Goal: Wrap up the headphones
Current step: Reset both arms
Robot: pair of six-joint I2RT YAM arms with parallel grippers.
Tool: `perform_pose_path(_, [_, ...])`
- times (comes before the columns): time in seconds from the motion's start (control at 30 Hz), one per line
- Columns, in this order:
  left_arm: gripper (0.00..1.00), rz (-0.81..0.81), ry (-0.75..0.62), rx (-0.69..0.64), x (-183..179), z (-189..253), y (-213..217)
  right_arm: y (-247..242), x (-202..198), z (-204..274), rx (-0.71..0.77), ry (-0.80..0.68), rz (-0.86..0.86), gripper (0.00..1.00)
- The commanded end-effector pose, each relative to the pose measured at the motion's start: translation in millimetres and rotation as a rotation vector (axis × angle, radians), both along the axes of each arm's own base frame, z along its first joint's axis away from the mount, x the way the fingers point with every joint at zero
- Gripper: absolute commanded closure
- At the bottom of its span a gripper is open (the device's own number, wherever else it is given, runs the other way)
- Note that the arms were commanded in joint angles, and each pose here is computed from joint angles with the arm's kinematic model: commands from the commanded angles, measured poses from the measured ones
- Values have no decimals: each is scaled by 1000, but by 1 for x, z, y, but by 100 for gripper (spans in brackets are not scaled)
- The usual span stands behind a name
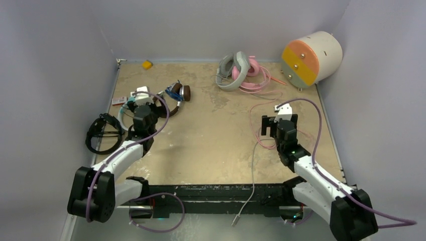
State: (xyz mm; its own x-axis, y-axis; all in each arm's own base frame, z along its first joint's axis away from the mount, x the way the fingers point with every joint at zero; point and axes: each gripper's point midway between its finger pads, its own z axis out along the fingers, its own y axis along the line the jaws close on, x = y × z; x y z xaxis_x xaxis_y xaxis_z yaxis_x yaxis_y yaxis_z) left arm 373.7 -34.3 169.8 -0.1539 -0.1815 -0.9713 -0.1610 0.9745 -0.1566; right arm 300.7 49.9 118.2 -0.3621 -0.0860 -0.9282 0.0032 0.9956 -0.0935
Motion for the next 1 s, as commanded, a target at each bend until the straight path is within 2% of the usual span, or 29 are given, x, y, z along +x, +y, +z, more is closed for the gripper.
perform_pose_path(0.0, [0, 96, -122, 74, 0, 3, 39, -11, 31, 21, -48, -157, -26, 1])
perform_pose_path(0.07, [0, 119, -142, 91, -1, -5, 51, -24, 41, 12, -73, -141, -80, 1])
perform_pose_path(0.2, [0, 185, -91, 115, 1, -30, 76, -39, 56, -15, -31, -108, -122, 1])
perform_pose_path(0.4, [0, 83, -59, 89, 15, -41, 69, -67, 63, -29, -70, -188, -211, 1])
perform_pose_path(0.5, [0, 83, -48, 86, 13, -49, 75, -73, 67, -44, -63, -173, -242, 1])
perform_pose_path(0.53, [0, 94, -57, 82, 10, -53, 76, -77, 70, -37, -86, -212, -244, 1])
perform_pose_path(0.63, [0, 65, -75, 84, 7, -61, 73, -73, 69, -46, -39, -151, -235, 1])
perform_pose_path(0.73, [0, 46, -59, 88, 11, -75, 70, -74, 73, -45, -60, -166, -220, 1])
perform_pose_path(0.87, [0, -110, -42, 130, 19, -85, 47, -62, 74, -59, -17, -130, -114, 2])
perform_pose_path(0.9, [0, -118, -34, 128, 19, -86, 46, -63, 77, -52, -56, -183, -97, 4])
perform_pose_path(0.97, [6, -118, -38, 129, 19, -86, 46, -52, 69, -63, -30, -122, -38, 5])
